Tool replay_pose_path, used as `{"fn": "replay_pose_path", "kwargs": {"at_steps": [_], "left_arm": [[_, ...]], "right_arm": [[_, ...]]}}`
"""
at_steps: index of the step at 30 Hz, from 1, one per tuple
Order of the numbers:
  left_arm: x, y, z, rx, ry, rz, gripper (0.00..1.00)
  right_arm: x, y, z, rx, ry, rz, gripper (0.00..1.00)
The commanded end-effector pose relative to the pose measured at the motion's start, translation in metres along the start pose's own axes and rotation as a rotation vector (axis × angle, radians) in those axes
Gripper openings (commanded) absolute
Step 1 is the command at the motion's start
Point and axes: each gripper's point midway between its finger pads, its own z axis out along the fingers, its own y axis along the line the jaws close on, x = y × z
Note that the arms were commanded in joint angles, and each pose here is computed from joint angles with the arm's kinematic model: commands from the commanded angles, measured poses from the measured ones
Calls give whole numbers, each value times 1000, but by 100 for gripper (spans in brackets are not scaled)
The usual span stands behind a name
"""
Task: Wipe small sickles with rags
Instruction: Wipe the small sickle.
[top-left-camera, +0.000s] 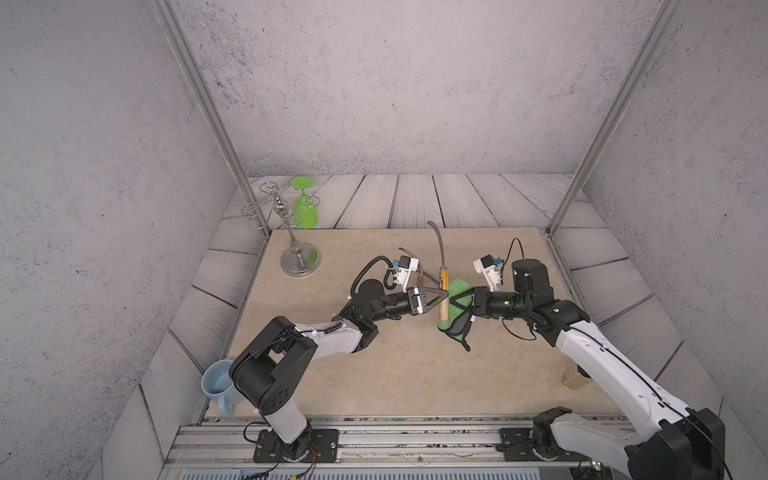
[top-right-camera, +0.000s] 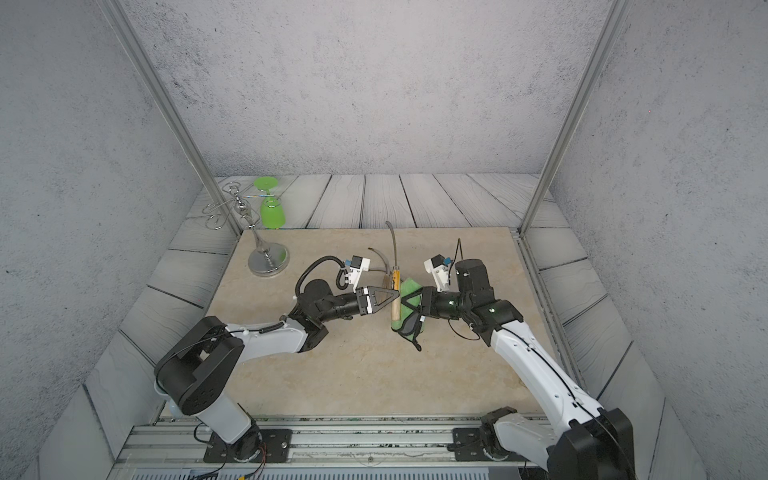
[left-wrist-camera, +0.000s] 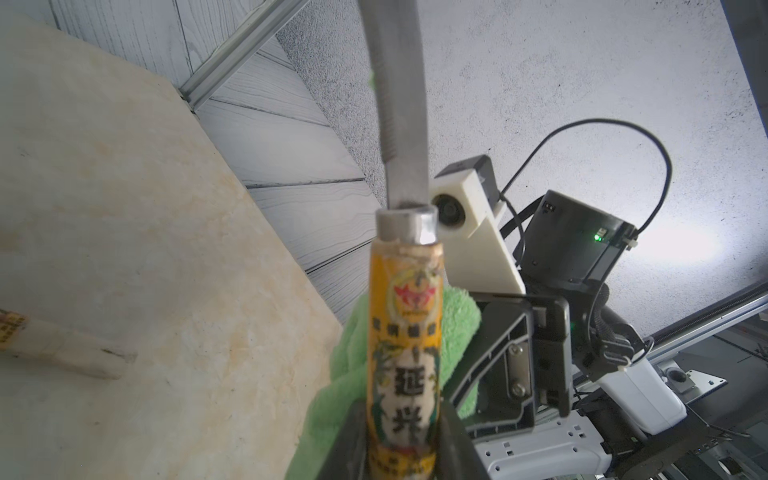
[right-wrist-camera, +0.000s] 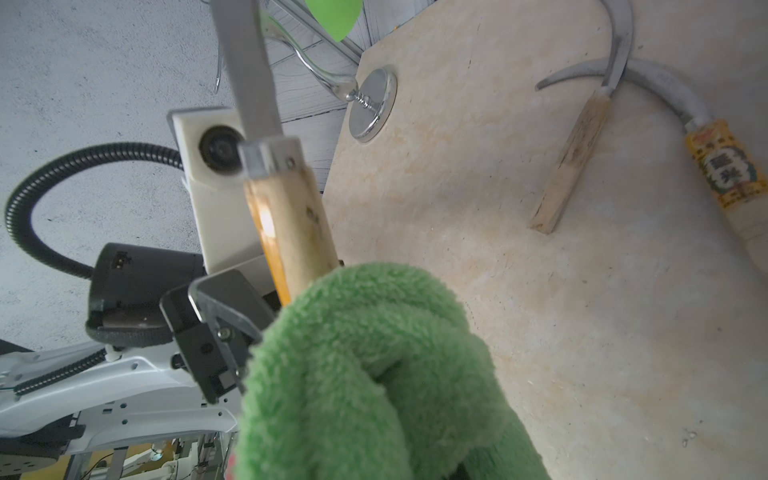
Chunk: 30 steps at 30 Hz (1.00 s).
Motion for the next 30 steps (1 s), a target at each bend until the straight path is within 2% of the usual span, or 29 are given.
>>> {"fn": "replay_pose_path", "kwargs": {"at_steps": [1, 4, 8, 15, 18, 22, 30], "left_arm": [[-16, -6, 3, 19, -28, 48, 0], [-12, -2, 0, 5, -15, 44, 0], [-1, 0, -5, -16, 22, 38, 0], [31, 0, -25, -97, 167, 67, 0], [39, -13, -35, -62, 172, 79, 0], [49, -22, -45, -39, 175, 61, 0], [84, -45, -44, 59, 239, 48, 0]], "right_arm": [[19, 22, -12, -73, 30, -30, 31], [32, 14, -21, -16, 41, -40, 31], [34, -4, -36, 146, 26, -63, 32], [0, -9, -56, 327, -54, -142, 32], [-24, -13, -63, 400, -111, -163, 32], [-58, -12, -61, 407, -174, -157, 32], [-123, -14, -33, 319, -233, -102, 32]]}}
